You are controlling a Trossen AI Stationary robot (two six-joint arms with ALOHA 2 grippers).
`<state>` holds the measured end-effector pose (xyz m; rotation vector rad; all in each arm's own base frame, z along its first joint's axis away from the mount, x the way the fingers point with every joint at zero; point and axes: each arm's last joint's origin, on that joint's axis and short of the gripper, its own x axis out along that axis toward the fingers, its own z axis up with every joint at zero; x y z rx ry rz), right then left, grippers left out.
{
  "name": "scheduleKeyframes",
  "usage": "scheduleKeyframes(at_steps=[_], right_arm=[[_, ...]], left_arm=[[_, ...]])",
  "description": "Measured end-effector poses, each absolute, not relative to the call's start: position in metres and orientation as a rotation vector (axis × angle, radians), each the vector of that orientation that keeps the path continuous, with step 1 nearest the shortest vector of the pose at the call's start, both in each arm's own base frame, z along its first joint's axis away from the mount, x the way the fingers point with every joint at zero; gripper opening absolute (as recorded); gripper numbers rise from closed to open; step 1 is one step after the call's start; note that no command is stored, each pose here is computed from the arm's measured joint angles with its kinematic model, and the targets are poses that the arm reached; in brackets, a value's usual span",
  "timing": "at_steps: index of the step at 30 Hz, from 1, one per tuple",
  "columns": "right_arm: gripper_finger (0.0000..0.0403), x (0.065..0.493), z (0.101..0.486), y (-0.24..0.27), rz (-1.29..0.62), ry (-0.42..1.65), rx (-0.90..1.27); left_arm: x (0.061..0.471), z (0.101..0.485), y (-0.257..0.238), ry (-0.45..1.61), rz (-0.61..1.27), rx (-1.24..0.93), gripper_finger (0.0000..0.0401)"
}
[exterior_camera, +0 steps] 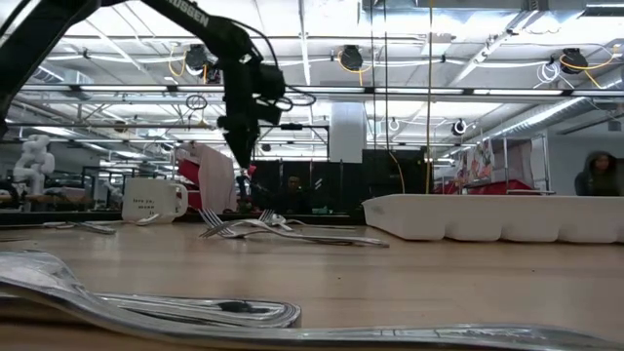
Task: Sort silverware
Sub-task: Put the silver table knife into the silverware tray
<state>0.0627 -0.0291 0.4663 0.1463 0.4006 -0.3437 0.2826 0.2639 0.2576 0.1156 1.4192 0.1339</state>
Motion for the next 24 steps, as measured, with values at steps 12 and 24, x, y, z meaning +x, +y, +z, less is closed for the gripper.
scheduleKeyframes(at_steps=[12, 24], right_arm=[[0.0187, 0.071, 0.466, -0.034, -0.345, 0.412, 0.154], [0.0187, 0.084, 0.463, -0.042, -0.387, 0.462, 0.132]], left_arm=[[0.274, 0.201, 0.259, 1.432, -0.051, 0.247, 0.0212], [0.276, 0.157, 0.259, 1.447, -0.148, 0.246, 0.0212]])
